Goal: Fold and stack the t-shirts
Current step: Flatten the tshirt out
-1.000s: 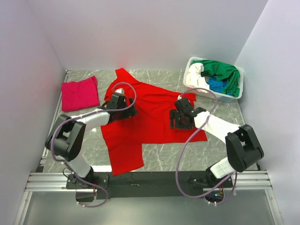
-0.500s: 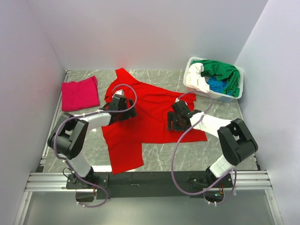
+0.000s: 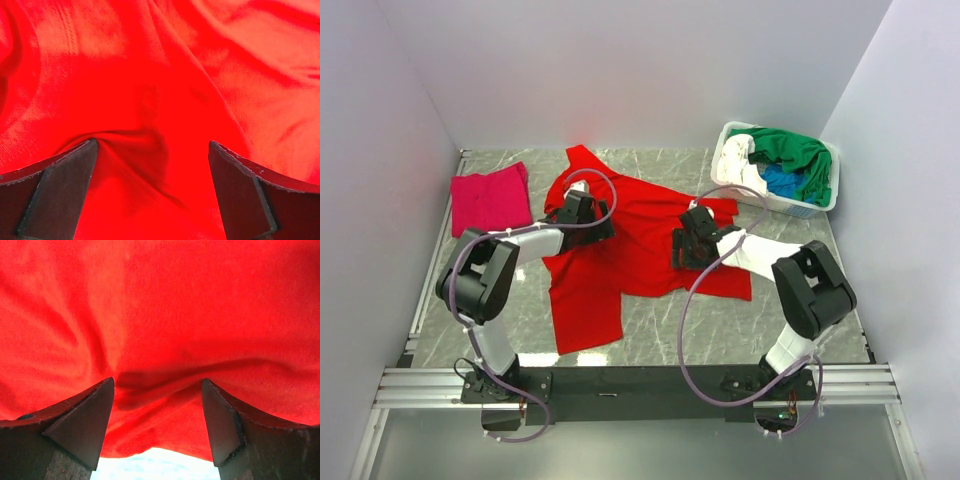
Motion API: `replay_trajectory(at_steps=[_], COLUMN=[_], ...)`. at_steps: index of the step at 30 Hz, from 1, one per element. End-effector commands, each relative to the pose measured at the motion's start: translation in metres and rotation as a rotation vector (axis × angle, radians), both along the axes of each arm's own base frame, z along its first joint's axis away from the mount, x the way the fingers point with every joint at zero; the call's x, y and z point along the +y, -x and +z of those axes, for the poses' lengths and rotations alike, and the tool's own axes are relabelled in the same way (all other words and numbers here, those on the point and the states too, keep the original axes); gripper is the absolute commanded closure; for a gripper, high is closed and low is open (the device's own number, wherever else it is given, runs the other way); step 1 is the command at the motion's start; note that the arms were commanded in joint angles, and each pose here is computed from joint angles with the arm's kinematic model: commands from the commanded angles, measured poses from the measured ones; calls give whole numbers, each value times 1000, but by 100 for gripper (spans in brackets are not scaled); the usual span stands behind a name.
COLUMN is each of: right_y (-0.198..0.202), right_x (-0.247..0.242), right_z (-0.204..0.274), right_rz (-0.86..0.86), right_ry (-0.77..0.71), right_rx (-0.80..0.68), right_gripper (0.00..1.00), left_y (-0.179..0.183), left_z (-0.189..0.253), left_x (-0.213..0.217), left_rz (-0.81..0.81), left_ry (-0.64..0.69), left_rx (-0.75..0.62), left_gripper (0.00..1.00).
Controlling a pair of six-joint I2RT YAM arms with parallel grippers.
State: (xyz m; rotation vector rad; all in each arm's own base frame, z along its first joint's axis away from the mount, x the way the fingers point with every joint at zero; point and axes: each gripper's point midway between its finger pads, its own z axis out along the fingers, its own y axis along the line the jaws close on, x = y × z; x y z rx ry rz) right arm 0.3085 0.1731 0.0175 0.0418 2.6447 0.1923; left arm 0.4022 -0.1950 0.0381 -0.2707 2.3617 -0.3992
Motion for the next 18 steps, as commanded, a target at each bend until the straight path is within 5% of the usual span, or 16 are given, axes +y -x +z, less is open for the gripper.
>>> replay_trajectory(at_steps=[1,9,12,18], right_y=[2,-9,-5,9], right_x=[-3,-1,-5,-4], right_z=[-16,21,40,66], right_rz=[-9,-8,-7,12], right_ry=[43,24,5,-74], right_rx=[53,-33,-76,-141], right_gripper=[23,23,23,22], left_y=[-4,-9,30,123], left_z=[-15,93,109,67], left_x=[18,27,36,64], left_rz=[21,84,160,310], left_ry=[-53,-52,-33,-43], left_rx=[52,-209,-228,-107], left_gripper=[1,1,1,1])
